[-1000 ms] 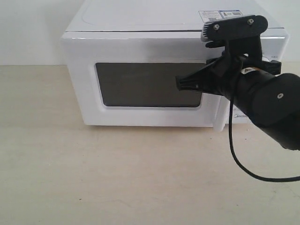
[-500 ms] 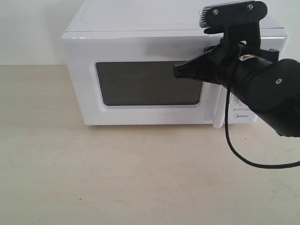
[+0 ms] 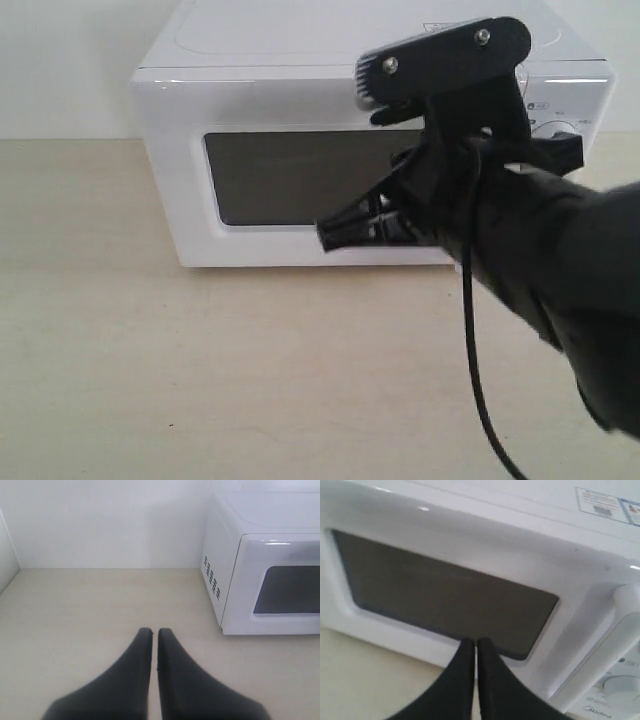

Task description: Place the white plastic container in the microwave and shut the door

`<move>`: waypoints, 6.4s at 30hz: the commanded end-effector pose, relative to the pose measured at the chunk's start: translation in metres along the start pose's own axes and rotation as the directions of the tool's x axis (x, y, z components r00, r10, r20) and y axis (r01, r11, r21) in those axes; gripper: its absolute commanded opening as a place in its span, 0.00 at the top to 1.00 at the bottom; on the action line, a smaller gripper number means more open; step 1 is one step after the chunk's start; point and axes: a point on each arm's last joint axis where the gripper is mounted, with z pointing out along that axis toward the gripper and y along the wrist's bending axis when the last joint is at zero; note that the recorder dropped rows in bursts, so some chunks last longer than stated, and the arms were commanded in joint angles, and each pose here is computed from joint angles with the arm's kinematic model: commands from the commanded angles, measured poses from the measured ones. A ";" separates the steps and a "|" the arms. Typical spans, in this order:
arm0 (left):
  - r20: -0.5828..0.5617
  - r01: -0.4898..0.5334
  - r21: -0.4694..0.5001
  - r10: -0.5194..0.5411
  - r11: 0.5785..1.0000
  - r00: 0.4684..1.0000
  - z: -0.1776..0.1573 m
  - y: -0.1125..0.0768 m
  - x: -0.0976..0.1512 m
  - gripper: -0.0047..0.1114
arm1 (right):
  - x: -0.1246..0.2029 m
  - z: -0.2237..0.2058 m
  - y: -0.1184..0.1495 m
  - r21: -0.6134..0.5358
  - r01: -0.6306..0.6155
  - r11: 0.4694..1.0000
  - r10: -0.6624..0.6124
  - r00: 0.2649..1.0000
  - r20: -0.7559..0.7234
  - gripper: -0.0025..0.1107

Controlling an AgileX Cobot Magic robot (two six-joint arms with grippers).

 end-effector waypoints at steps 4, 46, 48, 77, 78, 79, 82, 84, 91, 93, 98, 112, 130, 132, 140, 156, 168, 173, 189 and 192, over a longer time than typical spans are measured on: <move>0.001 -0.002 -0.007 0.002 1.000 1.000 0.001 0.000 0.000 0.92 | 0.022 -0.050 0.011 -0.141 0.076 0.987 -0.073 0.997 0.032 0.98; 0.002 -0.006 -0.014 0.006 1.000 1.000 0.001 0.001 0.000 0.92 | 0.031 -0.155 -0.140 -0.147 -0.245 0.958 0.286 0.840 0.461 0.98; 0.002 -0.006 -0.014 0.006 1.000 1.000 0.001 0.001 0.000 0.92 | 0.048 -0.155 -0.142 -0.078 -0.268 0.960 0.273 0.842 0.465 0.98; 0.002 -0.006 -0.014 0.006 1.000 1.000 0.001 0.001 0.000 0.92 | 0.117 -0.134 -0.150 0.205 -0.329 0.922 0.284 0.933 0.222 0.98; 0.002 -0.006 -0.014 0.006 1.000 1.000 0.001 0.001 0.000 0.92 | 0.121 -0.131 -0.150 0.205 -0.329 0.922 0.285 0.933 0.219 0.98; 0.002 -0.006 -0.014 0.006 1.000 1.000 0.001 0.001 0.000 0.92 | 0.129 -0.128 -0.148 0.204 -0.329 0.922 0.284 0.933 0.221 0.98; 0.002 -0.006 -0.014 0.006 1.000 1.000 0.001 0.001 0.000 0.92 | 0.140 -0.130 -0.145 0.203 -0.325 0.924 0.275 0.931 0.241 0.98; 0.002 -0.006 -0.014 0.006 1.000 1.000 0.001 0.001 0.000 0.92 | 0.145 -0.131 -0.144 0.210 -0.293 0.933 0.241 0.940 0.242 0.98; 0.002 -0.006 -0.014 0.006 1.000 1.000 0.001 0.001 0.000 0.92 | 0.149 -0.135 -0.140 0.202 -0.271 0.941 0.213 0.940 0.267 0.98; 0.002 -0.006 -0.014 0.006 1.000 1.000 0.001 0.001 0.000 0.92 | 0.151 -0.135 -0.140 0.200 -0.275 0.940 0.220 0.941 0.257 0.98; 0.002 -0.006 -0.014 0.006 1.000 1.000 0.001 0.001 0.000 0.92 | 0.158 -0.133 -0.138 0.200 -0.275 0.941 0.241 0.954 0.179 0.98; 0.002 -0.006 -0.014 0.006 1.000 1.000 0.001 0.001 0.000 0.92 | 0.164 -0.132 -0.136 0.199 -0.277 0.940 0.259 0.960 0.110 0.98; 0.002 -0.006 -0.014 0.006 1.000 1.000 0.001 0.001 0.000 0.92 | 0.164 -0.132 -0.136 0.199 -0.279 0.940 0.261 0.959 0.110 0.98; 0.002 -0.006 -0.014 0.006 1.000 1.000 0.001 0.001 0.000 0.92 | 0.164 -0.132 -0.137 0.198 -0.284 0.938 0.265 0.957 0.116 0.98; 0.008 -0.005 -0.011 0.005 1.000 1.000 0.001 0.000 0.000 0.92 | 0.164 -0.132 -0.137 0.199 -0.282 0.939 0.263 0.958 0.117 0.98; 0.504 0.011 0.143 -0.082 0.990 0.860 0.083 -0.034 0.029 0.92 | 0.164 -0.132 -0.137 0.199 -0.282 0.939 0.263 0.958 0.117 0.98; 0.331 0.471 0.112 -0.480 0.875 0.813 0.126 -0.027 0.107 0.92 | 0.164 -0.132 -0.137 0.199 -0.282 0.939 0.263 0.958 0.117 0.98; 0.283 0.377 0.037 -0.371 0.926 0.884 0.129 -0.026 0.116 0.92 | 0.164 -0.132 -0.137 0.199 -0.282 0.939 0.263 0.958 0.117 0.98; 0.026 0.059 -0.011 -0.059 0.998 0.998 0.133 -0.030 0.138 0.92 | 0.164 -0.132 -0.136 0.198 -0.284 0.938 0.266 0.957 0.114 0.98; 0.008 0.061 0.018 -0.062 0.998 0.998 0.133 -0.033 0.140 0.92 | 0.164 -0.132 -0.136 0.198 -0.284 0.938 0.266 0.957 0.114 0.98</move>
